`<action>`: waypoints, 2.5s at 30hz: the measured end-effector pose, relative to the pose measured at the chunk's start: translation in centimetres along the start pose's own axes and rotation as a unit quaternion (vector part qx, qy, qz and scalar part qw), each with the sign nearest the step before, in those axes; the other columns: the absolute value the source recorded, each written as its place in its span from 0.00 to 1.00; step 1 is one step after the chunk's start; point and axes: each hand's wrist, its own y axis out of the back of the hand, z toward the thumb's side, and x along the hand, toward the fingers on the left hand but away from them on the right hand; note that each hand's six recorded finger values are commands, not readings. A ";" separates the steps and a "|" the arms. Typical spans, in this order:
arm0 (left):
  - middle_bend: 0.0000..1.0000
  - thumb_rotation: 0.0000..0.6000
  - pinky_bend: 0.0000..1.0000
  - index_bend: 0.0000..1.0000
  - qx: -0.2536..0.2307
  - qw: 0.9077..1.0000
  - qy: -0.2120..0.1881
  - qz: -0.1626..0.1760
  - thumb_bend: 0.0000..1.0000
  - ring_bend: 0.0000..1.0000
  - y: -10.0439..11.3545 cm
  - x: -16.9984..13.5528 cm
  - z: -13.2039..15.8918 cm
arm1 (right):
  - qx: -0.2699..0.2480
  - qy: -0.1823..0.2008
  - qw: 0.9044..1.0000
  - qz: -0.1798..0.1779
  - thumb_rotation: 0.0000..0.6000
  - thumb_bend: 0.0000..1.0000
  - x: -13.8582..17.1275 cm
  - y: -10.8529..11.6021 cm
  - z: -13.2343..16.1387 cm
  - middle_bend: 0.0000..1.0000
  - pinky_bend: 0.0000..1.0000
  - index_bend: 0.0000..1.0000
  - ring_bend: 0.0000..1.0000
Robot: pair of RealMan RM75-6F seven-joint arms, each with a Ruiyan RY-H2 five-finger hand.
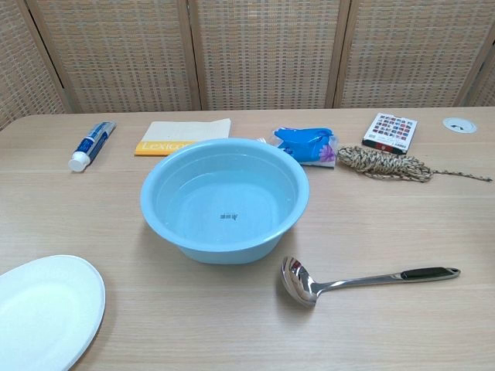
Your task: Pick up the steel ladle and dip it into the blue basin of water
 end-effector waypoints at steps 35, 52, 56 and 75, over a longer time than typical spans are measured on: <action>0.00 1.00 0.00 0.00 0.012 0.999 0.023 -0.037 0.00 0.00 -2.1 2.5 -0.6 | 0.062 0.084 0.956 0.274 1.00 0.35 -8.8 -12.8 12.8 1.00 1.00 0.54 1.00; 0.00 1.00 0.00 0.00 0.008 0.999 0.018 -0.035 0.00 0.00 -1.9 2.4 -0.6 | 0.064 0.059 0.964 0.251 1.00 0.48 -8.6 -15.3 15.6 1.00 1.00 0.54 1.00; 0.00 1.00 0.00 0.00 0.006 0.999 0.018 -0.033 0.00 0.00 -1.8 2.3 -0.6 | 0.064 0.056 0.964 0.252 1.00 0.49 -8.3 -15.8 15.9 1.00 1.00 0.53 1.00; 0.00 1.00 0.00 0.00 0.002 0.999 0.018 -0.035 0.00 0.00 -1.7 2.3 -0.6 | 0.079 0.039 0.965 0.246 1.00 0.50 -7.8 -17.7 15.1 1.00 1.00 0.53 1.00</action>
